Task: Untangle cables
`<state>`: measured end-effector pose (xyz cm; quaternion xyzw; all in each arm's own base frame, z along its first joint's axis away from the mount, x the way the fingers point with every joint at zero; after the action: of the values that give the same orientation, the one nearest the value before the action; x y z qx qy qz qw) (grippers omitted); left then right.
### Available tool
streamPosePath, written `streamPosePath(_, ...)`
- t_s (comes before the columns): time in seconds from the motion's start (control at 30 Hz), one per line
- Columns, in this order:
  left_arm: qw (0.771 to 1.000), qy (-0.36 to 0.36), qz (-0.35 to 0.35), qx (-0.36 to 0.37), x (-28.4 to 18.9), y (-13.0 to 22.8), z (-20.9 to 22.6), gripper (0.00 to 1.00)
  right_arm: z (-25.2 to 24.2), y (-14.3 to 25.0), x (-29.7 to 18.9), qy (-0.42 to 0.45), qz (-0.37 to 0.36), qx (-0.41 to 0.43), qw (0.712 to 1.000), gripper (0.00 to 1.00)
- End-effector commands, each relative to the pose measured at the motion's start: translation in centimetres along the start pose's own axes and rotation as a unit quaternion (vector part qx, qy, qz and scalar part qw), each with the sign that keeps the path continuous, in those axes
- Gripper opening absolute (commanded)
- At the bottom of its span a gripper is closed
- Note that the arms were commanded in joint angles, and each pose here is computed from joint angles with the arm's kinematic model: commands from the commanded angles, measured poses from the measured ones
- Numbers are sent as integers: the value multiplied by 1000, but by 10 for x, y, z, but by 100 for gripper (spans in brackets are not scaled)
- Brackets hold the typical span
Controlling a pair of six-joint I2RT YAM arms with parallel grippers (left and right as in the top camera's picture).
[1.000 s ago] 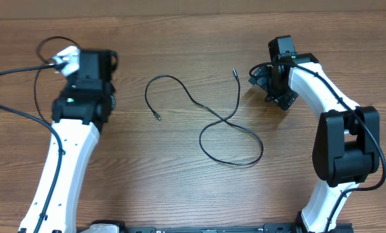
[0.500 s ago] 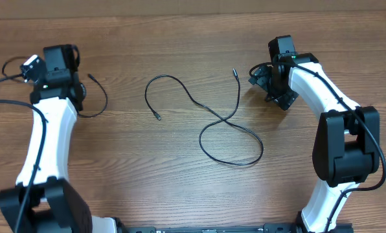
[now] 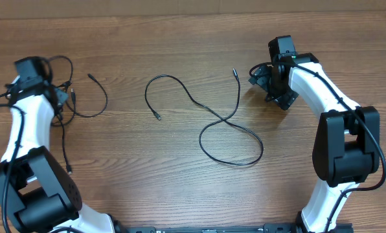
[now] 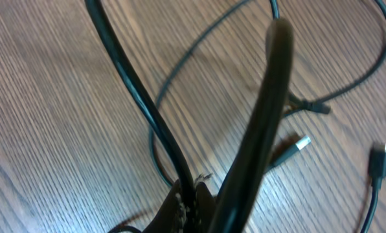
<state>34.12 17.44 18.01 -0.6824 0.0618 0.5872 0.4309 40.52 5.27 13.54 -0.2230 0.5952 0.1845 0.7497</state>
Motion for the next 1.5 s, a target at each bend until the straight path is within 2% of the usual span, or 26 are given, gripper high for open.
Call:
streamPosePath(0.0,997,59,8,-46,5,-12,17,4,1,-1,-1,0,-7,-2,1000,100)
streamPosePath(0.17,995,62,5,-76,11,-19,39,4,1,-1,-1,0,-7,-2,1000,100)
streamPosePath(0.4,995,52,34,-73,35,-10,38,5,1,-1,-1,0,-7,-2,1000,100)
streamPosePath(0.43,995,50,41,-73,39,-8,38,14,1,-1,-1,0,-7,-2,1000,100)
streamPosePath(0.47,995,51,46,-72,42,-7,37,36,1,-1,-1,0,-7,-2,1000,100)
streamPosePath(0.5,995,55,52,-72,43,-5,36,63,1,-1,-1,0,-7,-2,1000,100)
streamPosePath(0.53,993,72,58,-72,43,-4,34,98,1,-1,-1,0,-7,-2,1000,100)
streamPosePath(0.57,992,89,61,-69,42,-4,31,99,1,-1,-1,0,-7,-2,1000,100)
streamPosePath(0.77,975,200,73,-69,27,-9,17,100,1,-1,-1,0,-7,-2,1000,100)
streamPosePath(0.93,968,243,-25,-64,-50,-35,23,100,1,-1,-1,0,-7,-2,1000,100)
streamPosePath(1.0,956,286,-40,-52,-68,-38,21,93,1,-1,-1,0,-7,-2,1000,100)
streamPosePath(1.03,945,323,-46,-30,-76,-38,17,78,1,-1,-1,0,-7,-2,1000,100)
streamPosePath(1.07,934,353,-44,-19,-81,-38,14,34,1,-1,-1,0,-7,-2,1000,100)
streamPosePath(1.1,929,368,-28,-18,-82,-34,12,4,1,-1,-1,0,-7,-2,1000,100)
streamPosePath(1.13,931,365,-11,-21,-81,-29,13,4,1,-1,-1,0,-7,-2,1000,100)
streamPosePath(1.2,947,314,65,-31,-72,-6,17,4,1,-1,-1,0,-7,-2,1000,100)
streamPosePath(1.23,946,307,96,-28,-70,5,14,4,1,-1,-1,0,-7,-2,1000,100)
streamPosePath(1.27,945,307,114,-22,-68,13,9,13,1,-1,-1,0,-7,-2,1000,100)
streamPosePath(1.3,942,312,125,-1,-66,22,-2,42,1,-1,-1,0,-7,-2,1000,100)
streamPosePath(1.43,931,325,149,69,-63,47,-44,46,1,-1,-1,0,-7,-2,1000,100)
streamPosePath(1.47,924,333,158,104,-63,57,-62,50,1,-1,-1,0,-7,-2,1000,100)
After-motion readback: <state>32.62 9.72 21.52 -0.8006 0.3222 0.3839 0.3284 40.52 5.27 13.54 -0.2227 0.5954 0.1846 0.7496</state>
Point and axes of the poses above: each gripper's point midway between its finger pads, its own x axis out along the fingers, its own z axis along the line the jaws close on, y = z × x, the point moved 10 cm from there along -x, back along the fingers, and after that the axes turned 15 degrees about x, right-handed, at the moved point
